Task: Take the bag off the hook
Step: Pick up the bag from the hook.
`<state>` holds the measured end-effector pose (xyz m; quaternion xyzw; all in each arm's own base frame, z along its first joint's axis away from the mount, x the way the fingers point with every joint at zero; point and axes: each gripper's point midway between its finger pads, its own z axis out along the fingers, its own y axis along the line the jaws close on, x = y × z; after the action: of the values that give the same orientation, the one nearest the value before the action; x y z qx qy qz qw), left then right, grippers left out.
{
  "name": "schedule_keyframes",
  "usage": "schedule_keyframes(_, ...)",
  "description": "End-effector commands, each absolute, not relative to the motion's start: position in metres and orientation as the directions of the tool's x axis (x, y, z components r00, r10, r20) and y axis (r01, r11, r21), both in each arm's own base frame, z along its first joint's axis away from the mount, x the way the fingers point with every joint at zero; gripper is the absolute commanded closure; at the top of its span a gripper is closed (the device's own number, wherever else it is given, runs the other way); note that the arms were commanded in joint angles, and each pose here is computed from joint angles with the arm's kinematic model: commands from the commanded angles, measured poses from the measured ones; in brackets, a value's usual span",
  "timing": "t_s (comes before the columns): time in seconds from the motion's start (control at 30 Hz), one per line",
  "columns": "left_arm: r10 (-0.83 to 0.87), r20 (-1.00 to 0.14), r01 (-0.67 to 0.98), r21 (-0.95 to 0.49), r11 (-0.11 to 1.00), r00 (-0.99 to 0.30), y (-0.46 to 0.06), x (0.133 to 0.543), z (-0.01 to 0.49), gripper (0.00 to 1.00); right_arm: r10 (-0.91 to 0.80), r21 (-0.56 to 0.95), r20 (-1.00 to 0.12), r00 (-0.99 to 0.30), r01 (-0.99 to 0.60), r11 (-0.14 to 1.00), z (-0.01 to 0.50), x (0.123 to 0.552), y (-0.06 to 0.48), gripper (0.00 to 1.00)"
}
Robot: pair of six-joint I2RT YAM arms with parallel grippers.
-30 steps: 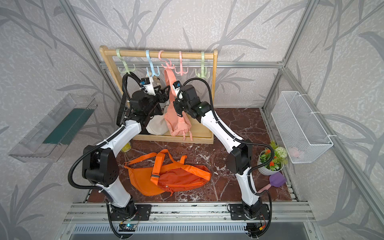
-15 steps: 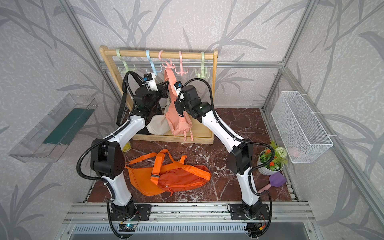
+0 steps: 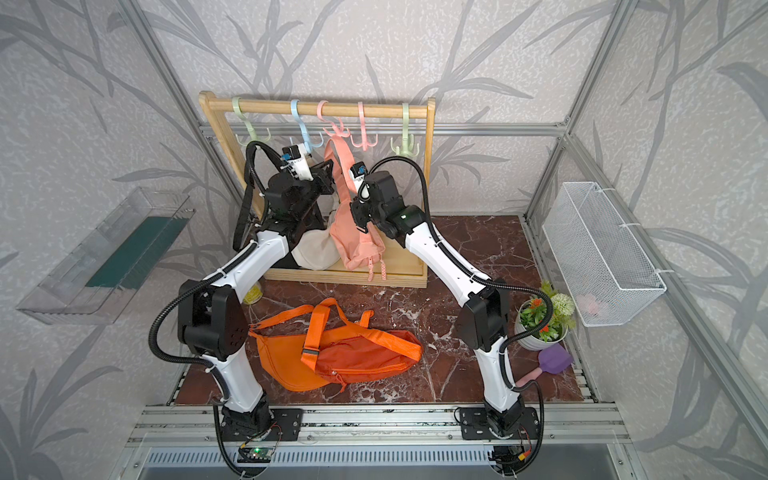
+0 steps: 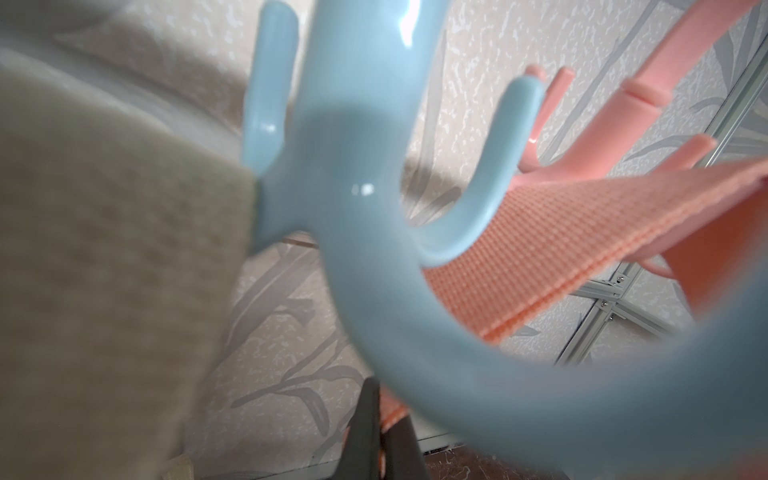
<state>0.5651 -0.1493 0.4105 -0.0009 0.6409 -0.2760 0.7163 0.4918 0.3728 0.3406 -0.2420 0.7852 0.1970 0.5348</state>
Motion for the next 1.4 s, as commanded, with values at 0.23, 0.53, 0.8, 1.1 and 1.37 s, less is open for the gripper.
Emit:
schedule_keyframes(0.23,-0.431,-0.898,0.410,-0.362,0.837,0.087,-0.139,0.533,0.452,1.00,-0.070,0.056,-0.979,-0.192,-0.582,0.812,0.413,0.479,0.356,1.00)
schedule_keyframes(0.53,-0.447,-0.888,0.421,-0.368,0.829,0.104,-0.131,0.495,0.475,1.00,-0.018,0.091,-0.985,-0.170,-0.608,0.788,0.447,0.458,0.354,1.00)
schedule_keyframes(0.8,-0.470,-0.875,0.428,-0.384,0.818,0.114,-0.123,0.460,0.487,1.00,-0.027,0.075,-0.989,-0.148,-0.640,0.765,0.467,0.426,0.357,1.00)
schedule_keyframes(1.1,-0.461,-0.880,0.433,-0.372,0.821,0.119,-0.115,0.418,0.506,1.00,-0.083,0.001,-0.992,-0.096,-0.659,0.752,0.483,0.383,0.361,1.00)
schedule_keyframes(1.37,-0.448,-0.889,0.449,-0.364,0.816,0.093,-0.112,0.378,0.520,1.00,-0.074,-0.017,-0.995,-0.061,-0.646,0.763,0.500,0.347,0.351,1.00)
